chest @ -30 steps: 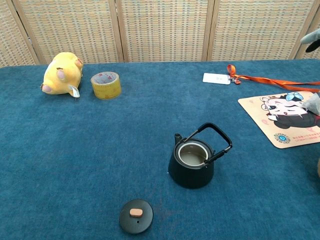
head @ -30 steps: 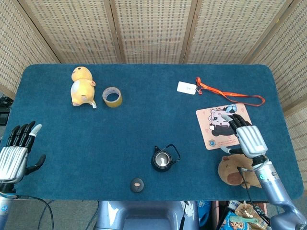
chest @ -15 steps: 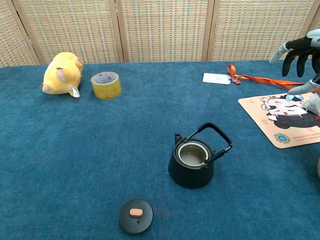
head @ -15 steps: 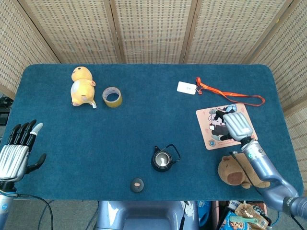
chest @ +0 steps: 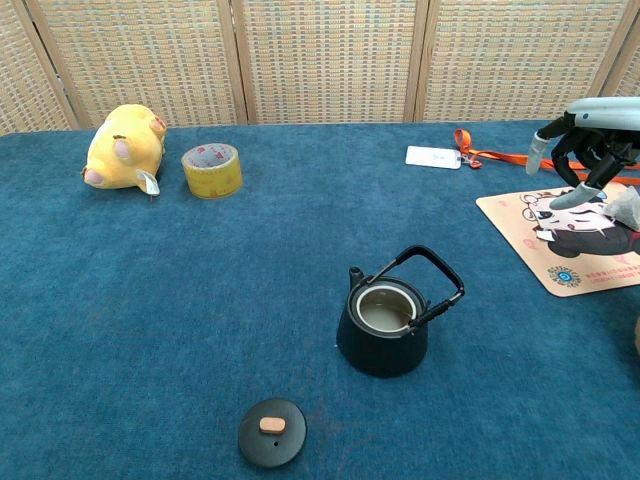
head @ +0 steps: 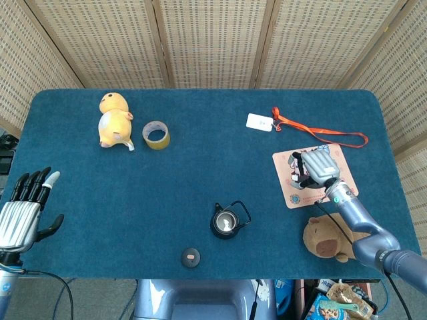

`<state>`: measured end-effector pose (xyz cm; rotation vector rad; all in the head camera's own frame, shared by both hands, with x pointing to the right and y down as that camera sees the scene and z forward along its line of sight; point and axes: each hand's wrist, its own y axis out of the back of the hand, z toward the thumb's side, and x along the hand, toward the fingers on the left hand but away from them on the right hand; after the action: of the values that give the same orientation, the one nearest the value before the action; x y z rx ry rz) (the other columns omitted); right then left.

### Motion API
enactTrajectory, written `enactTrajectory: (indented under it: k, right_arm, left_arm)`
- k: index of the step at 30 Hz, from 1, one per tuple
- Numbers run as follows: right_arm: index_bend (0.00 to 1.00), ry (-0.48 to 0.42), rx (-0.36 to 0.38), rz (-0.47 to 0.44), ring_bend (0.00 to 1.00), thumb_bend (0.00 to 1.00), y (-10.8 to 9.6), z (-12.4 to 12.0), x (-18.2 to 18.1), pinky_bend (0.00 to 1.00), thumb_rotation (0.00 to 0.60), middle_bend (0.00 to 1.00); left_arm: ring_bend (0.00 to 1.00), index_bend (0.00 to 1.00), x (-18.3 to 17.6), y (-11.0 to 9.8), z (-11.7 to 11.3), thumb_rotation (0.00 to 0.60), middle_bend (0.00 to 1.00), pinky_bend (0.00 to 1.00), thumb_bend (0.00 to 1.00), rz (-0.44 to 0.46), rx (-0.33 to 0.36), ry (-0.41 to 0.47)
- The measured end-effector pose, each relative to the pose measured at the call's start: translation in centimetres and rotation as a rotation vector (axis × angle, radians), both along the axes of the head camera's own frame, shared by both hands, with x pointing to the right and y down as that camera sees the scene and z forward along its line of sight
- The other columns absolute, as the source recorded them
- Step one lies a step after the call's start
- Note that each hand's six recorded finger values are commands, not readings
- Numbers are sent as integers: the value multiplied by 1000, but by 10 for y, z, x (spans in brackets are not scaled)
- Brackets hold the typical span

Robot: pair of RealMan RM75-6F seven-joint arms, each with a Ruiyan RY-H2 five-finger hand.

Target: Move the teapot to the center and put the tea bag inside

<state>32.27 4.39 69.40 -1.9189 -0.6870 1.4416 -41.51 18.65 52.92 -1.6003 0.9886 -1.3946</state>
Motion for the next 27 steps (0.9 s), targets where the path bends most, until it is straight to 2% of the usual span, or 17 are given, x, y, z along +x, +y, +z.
enactTrajectory:
  k: [16, 27]
  right_arm:
    - [505, 106, -54, -34, 831, 361, -1, 41, 3, 922, 501, 773]
    - [525, 151, -73, -49, 831, 395, 1, 57, 1, 923, 502, 778]
  left_arm:
    - [0, 27, 1, 1, 2, 600, 0, 0, 353, 3, -19, -4]
    - [0, 27, -3, 4, 3, 600, 0, 0, 353, -8, -28, -11]
